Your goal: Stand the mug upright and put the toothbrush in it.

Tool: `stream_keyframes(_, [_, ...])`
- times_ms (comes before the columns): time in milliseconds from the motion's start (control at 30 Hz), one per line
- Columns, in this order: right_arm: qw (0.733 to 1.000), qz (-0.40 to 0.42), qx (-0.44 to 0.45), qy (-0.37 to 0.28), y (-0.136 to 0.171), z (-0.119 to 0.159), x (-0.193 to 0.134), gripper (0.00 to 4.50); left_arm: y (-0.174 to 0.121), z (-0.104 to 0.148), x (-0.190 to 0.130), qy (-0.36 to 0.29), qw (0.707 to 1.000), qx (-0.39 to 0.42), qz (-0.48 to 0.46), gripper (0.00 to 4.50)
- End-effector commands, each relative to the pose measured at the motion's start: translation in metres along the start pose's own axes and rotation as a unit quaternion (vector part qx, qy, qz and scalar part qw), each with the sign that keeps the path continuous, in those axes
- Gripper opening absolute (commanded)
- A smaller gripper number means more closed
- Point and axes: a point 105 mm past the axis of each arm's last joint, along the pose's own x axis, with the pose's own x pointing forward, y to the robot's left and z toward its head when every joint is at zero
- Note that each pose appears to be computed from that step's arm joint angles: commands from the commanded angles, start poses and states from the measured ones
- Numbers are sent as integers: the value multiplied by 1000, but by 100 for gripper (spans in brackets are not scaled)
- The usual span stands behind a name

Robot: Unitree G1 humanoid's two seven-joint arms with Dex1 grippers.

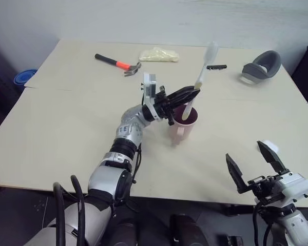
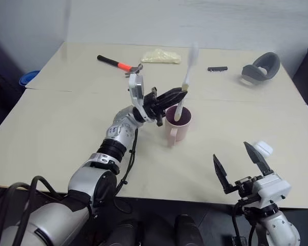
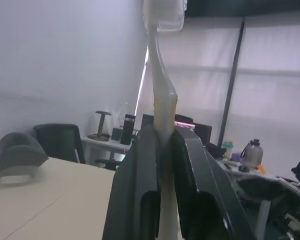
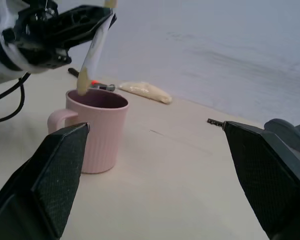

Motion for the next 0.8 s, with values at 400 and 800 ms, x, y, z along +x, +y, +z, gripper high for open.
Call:
stream_keyframes(400, [999, 48, 8, 10, 3, -3, 9, 450, 8, 17, -93, 108, 986, 106, 64, 348])
stream_keyframes(800, [953, 286, 14, 99, -22, -35, 10, 450, -69, 47, -258, 420, 880, 142, 171, 348])
